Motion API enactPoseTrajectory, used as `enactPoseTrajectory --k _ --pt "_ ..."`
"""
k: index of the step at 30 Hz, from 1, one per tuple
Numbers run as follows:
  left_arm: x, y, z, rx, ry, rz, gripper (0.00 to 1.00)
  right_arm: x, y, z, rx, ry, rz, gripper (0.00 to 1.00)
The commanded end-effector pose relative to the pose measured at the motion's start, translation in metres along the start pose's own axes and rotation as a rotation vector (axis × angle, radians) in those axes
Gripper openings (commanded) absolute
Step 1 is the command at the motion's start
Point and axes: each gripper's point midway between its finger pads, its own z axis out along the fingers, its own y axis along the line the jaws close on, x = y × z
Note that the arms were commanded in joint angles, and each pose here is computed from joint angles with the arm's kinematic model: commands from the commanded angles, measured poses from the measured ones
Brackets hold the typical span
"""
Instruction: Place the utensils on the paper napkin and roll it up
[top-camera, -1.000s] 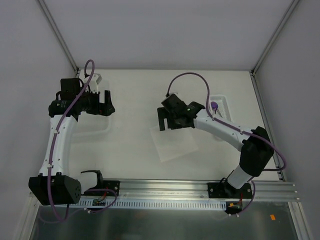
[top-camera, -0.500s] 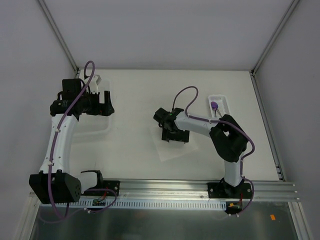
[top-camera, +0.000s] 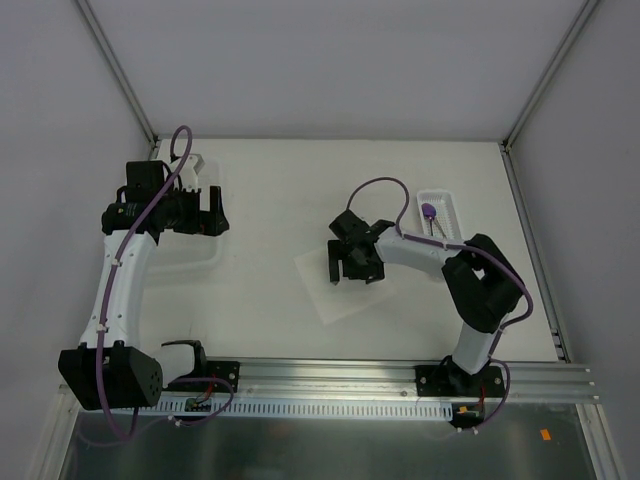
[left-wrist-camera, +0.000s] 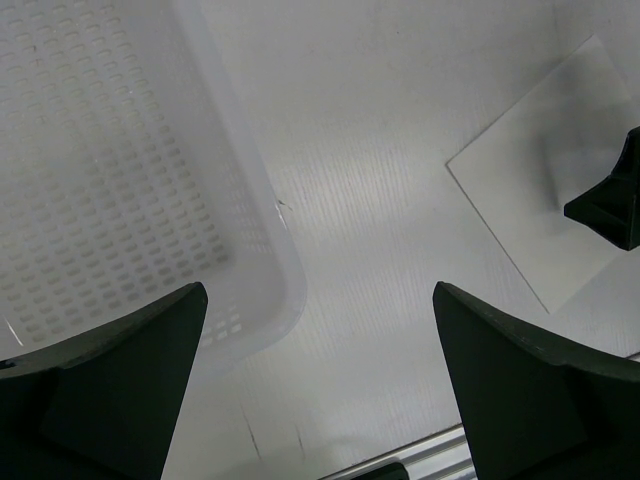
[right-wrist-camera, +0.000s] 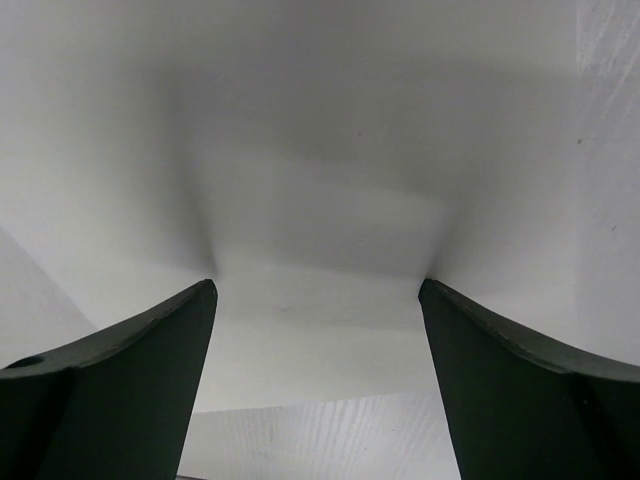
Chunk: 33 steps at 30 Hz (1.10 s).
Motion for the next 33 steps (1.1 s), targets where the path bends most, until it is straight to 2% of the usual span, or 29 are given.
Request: enactPoseTrajectory --k 1,5,9,17,22,29,33 --pt "-0.002 -0.004 -0.003 0.025 -0.029 0.048 0.99 0.025 -0.007 0.033 -0.061 0.083 -0.114 0.89" --pt "-0.003 -0.007 -0.002 0.047 -0.027 0.057 0.99 0.023 -0.016 0.035 -0.043 0.078 -0.195 0.96" --pt "-0.004 -0.006 0.000 0.049 -0.023 0.054 0.99 0.018 -0.020 0.039 -0.014 0.090 -0.256 0.98" --pt "-0.005 -0.011 0.002 0.088 -0.023 0.069 0.99 -0.003 -0.021 0.041 0.008 0.060 -0.385 0.98" --pt "-0.008 -0.013 0.003 0.102 -0.024 0.074 0.99 -0.006 -0.017 0.035 -0.019 0.047 -0.377 0.98" --pt "-0.007 -0.016 0.004 0.120 -0.023 0.076 0.99 -0.032 0.012 -0.012 -0.134 -0.073 -0.293 0.98" --pt "-0.007 -0.017 0.003 0.131 -0.024 0.076 0.99 -0.075 0.033 -0.074 -0.225 -0.242 -0.263 0.98"
